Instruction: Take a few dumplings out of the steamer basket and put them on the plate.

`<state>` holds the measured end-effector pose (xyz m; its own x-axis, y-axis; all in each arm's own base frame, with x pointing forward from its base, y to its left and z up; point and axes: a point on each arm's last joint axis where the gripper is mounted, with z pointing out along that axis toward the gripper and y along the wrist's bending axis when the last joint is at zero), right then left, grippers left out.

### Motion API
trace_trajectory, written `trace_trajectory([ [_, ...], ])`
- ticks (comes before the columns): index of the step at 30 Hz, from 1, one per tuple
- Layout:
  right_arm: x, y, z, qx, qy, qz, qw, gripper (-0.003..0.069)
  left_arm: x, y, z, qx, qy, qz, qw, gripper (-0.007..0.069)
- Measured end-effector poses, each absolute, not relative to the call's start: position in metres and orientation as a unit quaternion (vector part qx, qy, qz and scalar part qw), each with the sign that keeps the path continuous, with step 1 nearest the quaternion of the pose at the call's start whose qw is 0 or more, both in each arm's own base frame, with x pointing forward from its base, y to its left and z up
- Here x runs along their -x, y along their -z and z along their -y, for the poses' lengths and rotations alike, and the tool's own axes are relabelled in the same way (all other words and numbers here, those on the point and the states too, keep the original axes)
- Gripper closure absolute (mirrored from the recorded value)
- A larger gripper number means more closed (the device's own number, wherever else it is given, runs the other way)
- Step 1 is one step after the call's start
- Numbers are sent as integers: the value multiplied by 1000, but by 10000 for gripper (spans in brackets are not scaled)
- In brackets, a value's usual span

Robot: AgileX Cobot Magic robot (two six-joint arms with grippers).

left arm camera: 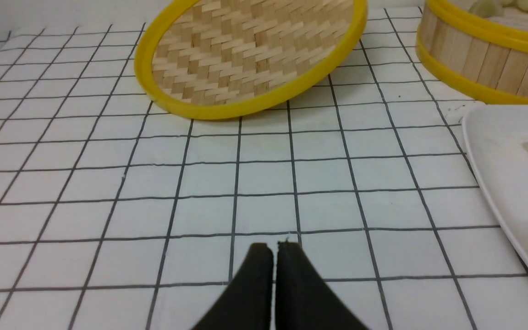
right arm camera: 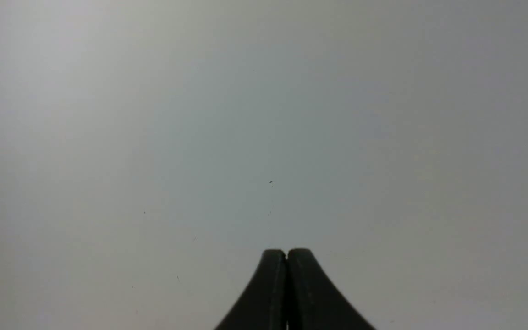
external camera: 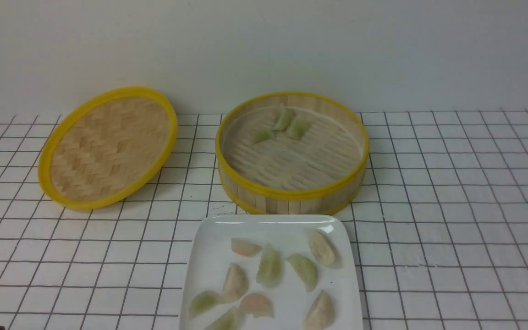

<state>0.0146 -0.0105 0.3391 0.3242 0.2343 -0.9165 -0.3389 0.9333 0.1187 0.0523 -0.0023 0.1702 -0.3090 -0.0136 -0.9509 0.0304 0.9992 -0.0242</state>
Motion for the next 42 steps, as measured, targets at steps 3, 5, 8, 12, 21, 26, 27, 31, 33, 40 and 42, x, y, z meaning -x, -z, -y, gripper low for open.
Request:
trace_trajectory([
  [3, -15, -339, 11, 48, -176, -554, 812, 672, -52, -170, 2, -5, 19, -809, 587, 631],
  [5, -15, -339, 11, 48, -176, -554, 812, 672, -52, -170, 2, -5, 19, -809, 587, 631],
  [8, -15, -339, 11, 48, -176, -554, 812, 672, -52, -170, 2, -5, 19, -809, 587, 631],
  [12, -15, -339, 11, 48, -175, -554, 813, 672, -52, -170, 2, -5, 19, -809, 587, 631],
  [21, -15, -339, 11, 48, -175, -554, 813, 672, -52, -170, 2, -5, 19, -809, 587, 631],
  [26, -15, -336, 7, 34, -222, -568, 791, 672, -52, -170, 2, -5, 19, -809, 587, 631],
  [27, -15, -336, 8, 37, -217, -568, 793, 672, -52, -170, 2, -5, 19, -809, 587, 631],
  [31, -16, -327, -1, 69, -239, -592, 766, 672, -52, -170, 2, -5, 19, -809, 587, 631],
  [33, -18, -320, -5, 81, -247, -601, 755, 672, -52, -170, 2, -5, 19, -809, 587, 631],
  [40, -27, -298, -15, 124, -231, -601, 755, 672, -52, -170, 2, -5, 19, -809, 587, 631],
  [42, -29, -291, -16, 136, -216, -604, 755, 672, -52, -170, 2, -5, 19, -809, 587, 631],
])
